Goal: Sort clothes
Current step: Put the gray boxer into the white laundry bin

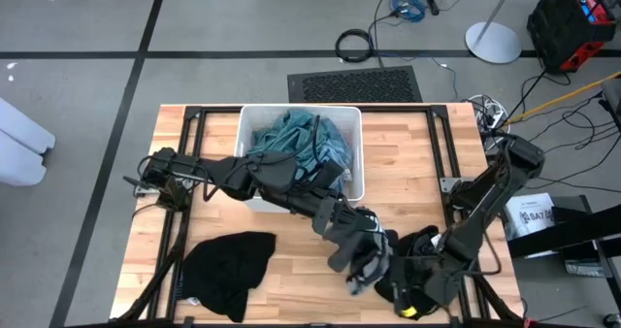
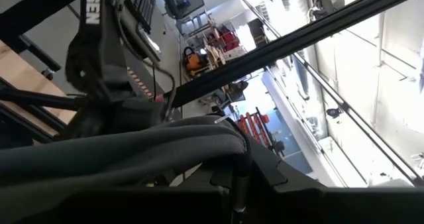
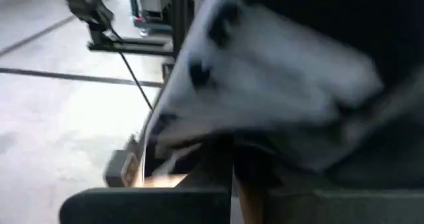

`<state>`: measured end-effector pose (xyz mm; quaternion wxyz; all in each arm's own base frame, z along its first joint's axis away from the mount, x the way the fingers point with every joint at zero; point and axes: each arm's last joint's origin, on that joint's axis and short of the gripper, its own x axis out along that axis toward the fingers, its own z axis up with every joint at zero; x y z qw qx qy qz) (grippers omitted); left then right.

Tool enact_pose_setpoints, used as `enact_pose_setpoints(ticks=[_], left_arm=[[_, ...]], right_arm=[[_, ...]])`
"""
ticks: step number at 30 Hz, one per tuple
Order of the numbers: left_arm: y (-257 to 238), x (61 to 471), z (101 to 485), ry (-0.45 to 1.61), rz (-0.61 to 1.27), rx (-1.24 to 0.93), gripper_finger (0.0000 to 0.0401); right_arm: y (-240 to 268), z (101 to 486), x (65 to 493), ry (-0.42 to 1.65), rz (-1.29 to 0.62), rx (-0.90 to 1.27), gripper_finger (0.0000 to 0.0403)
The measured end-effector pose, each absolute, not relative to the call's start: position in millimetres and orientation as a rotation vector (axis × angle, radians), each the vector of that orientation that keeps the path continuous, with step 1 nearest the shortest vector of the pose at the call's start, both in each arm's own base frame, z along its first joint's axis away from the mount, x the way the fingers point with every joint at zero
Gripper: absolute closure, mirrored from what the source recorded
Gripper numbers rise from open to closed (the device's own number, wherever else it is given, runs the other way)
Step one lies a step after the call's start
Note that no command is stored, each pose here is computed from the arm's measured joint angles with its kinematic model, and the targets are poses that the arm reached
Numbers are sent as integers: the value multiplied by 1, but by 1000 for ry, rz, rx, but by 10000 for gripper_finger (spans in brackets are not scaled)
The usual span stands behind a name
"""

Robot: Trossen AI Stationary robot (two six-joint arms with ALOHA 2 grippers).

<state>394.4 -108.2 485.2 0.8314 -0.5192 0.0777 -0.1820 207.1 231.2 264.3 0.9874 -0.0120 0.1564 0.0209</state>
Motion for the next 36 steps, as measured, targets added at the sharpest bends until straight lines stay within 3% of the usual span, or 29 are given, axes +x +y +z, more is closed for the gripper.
enact_pose_setpoints(ticks=[9,16,23,36], left_arm=[[-105,395,481,230,-422,-1067,383],[-106,395,471,294,-332,-1037,383],[-104,397,470,237,-226,-1042,383],[-106,407,459,243,-191,-1046,383]], right_arm=[[221,314,159,228,189,75,403],[187,357,133,50,6,119,403],[168,386,141,-98,-50,144,403],[168,380,170,-134,-73,61,403]])
